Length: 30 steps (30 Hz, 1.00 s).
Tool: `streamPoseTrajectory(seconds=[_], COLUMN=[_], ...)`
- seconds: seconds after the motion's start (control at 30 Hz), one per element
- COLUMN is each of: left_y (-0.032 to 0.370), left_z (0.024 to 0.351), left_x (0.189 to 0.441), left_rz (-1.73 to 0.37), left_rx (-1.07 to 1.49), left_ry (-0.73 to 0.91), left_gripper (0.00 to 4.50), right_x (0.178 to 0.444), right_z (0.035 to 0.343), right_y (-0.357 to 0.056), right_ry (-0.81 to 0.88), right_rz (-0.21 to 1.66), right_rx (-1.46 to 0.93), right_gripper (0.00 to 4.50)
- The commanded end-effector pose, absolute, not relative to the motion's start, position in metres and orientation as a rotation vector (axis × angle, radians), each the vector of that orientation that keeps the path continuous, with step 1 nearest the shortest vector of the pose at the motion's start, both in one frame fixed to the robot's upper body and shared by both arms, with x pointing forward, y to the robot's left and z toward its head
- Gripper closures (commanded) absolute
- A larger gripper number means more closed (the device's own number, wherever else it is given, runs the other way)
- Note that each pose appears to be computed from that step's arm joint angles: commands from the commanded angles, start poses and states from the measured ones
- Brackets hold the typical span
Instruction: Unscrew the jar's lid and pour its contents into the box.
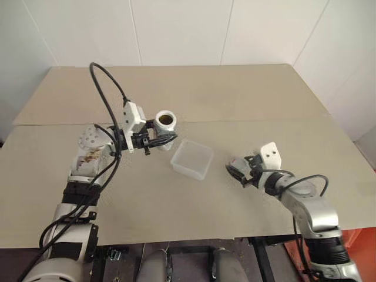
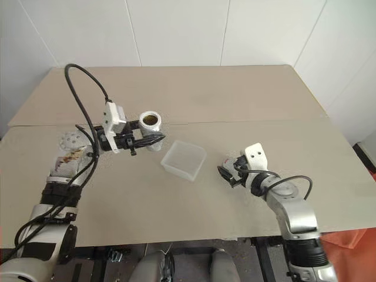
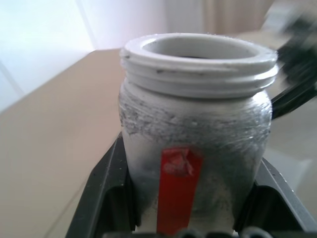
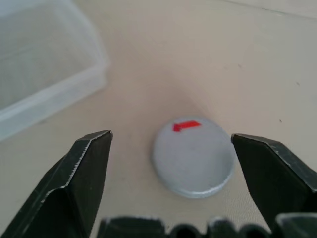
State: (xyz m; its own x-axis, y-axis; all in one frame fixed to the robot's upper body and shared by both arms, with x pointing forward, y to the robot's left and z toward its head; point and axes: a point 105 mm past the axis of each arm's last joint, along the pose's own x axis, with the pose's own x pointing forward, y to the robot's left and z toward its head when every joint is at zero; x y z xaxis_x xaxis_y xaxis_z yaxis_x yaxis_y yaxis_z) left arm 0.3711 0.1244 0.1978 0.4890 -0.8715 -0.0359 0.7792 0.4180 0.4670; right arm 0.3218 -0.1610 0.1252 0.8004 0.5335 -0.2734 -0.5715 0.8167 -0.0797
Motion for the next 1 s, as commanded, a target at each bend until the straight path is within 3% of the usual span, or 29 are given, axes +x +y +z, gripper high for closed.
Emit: streamPoseTrajectory(seconds=[0.03,0.23,0.43,0.57,0.7,0.83,1.0], left_y=[0.12,0.094,0.08,0.064,0.051,0.04,0.04], left_z=[0.22,0.224,0.209,0.226,0.228,0.22,0.219], left_x=[0.387,0.39,0.398,0.409,0.414,0.405,0.404], left_rz=[-0.863,-0.702,-0.601,-0.377,-0.303,-0.326,-0.348], left_rx=[0.763,1.489,2.049,2.093,2.159,2.158,2.13], left_ry=[-0.416,-0.823,-1.27,-1.409,-1.463,-1.573,-1.559], left_gripper=[2.58,2.58,2.58,2.58,2.58,2.58,2.58], right_x=[0.304,0.274,0.276,0.276,0.275,0.271,0.27], right_z=[0.178,0.213,0.225,0.231,0.235,0.238,0.237], right_y=[-0.147,-0.119,-0.117,-0.114,-0.113,-0.11,-0.109], right_ry=[0.142,0.225,0.234,0.206,0.185,0.165,0.153], right_rz=[0.75,1.055,1.089,1.102,1.108,1.123,1.116], right_rx=[-0.154,-0.184,-0.219,-0.214,-0.198,-0.183,-0.176], right_gripper=[0.01,0.01,0.01,0.01,0.01,0.01,0.01])
